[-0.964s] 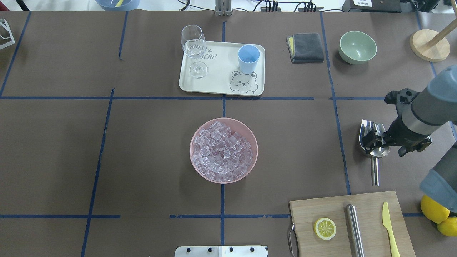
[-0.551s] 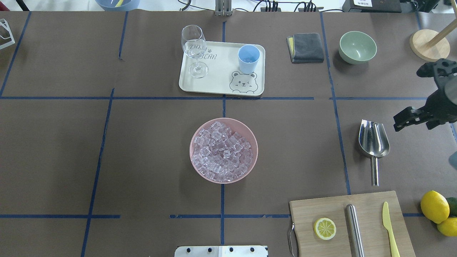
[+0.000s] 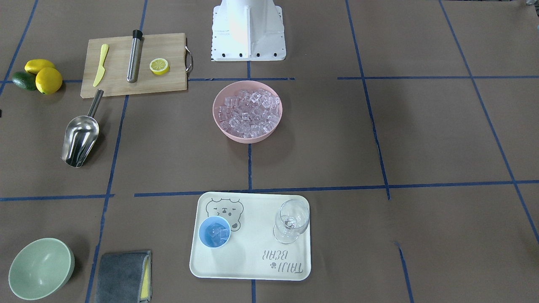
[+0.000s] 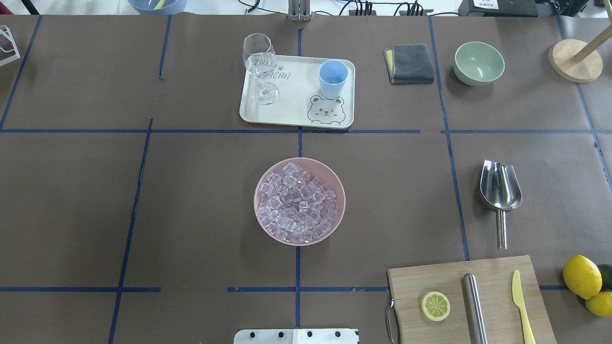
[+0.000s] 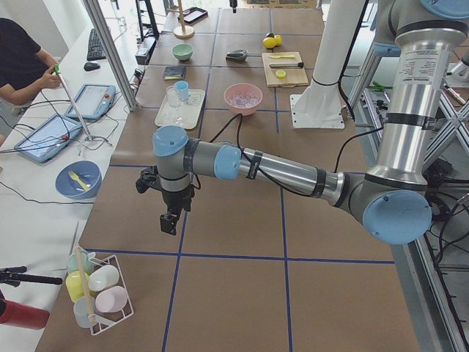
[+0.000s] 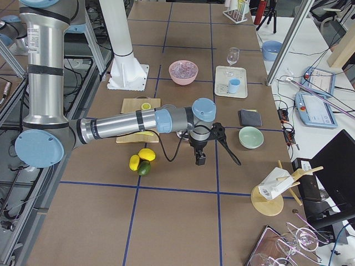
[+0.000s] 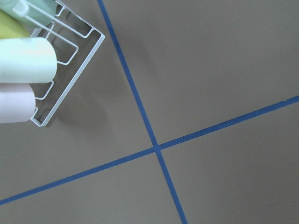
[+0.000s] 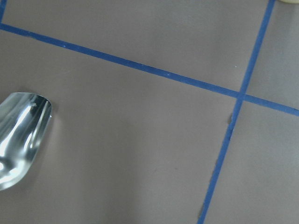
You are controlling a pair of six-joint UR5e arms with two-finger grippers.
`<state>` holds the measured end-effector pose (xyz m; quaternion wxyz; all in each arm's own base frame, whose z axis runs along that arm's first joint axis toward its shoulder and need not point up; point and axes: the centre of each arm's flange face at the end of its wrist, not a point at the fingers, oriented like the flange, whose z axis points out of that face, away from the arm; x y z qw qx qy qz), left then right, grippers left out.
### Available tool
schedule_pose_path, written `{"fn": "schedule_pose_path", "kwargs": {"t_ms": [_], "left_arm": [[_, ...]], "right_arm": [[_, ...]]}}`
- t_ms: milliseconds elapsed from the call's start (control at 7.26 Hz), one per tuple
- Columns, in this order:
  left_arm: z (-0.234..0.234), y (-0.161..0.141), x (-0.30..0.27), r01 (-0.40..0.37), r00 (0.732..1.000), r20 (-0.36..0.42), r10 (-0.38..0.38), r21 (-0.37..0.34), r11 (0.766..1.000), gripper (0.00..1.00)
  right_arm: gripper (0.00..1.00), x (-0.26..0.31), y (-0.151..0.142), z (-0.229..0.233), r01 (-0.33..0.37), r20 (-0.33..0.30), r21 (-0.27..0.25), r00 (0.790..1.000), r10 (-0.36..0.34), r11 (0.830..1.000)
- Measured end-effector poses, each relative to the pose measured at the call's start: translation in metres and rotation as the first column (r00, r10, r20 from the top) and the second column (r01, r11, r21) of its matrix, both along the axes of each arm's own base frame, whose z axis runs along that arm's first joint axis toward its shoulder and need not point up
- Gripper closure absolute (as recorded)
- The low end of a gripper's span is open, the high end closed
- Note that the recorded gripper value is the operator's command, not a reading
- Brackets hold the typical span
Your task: Put ice in cup with scoop
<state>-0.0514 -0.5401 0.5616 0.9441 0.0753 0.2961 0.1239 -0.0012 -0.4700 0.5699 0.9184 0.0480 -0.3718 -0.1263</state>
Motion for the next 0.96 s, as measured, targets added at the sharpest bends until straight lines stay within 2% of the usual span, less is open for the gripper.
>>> {"fn": "schedule_pose_path", "kwargs": {"t_ms": [413, 688, 964], "left_arm": [[0.029, 0.023, -0.006, 0.010, 1.000, -0.024, -0.012, -0.078, 0.997, 0.00], [0.055, 0.041, -0.003, 0.005, 0.997, -0.072, -0.015, -0.139, 0.990, 0.00], [0.081, 0.048, 0.001, 0.000, 0.993, -0.115, -0.023, -0.192, 0.981, 0.00]], "right_arm": [[0.00, 0.034, 0.002, 0.019, -0.056, -0.026, -0.016, 0.998, 0.056, 0.998], [0.00, 0.047, 0.003, 0.018, -0.097, 0.023, -0.041, 0.995, 0.098, 0.994], [0.00, 0.050, 0.004, 0.016, -0.158, 0.058, -0.110, 0.985, 0.165, 0.981]]}}
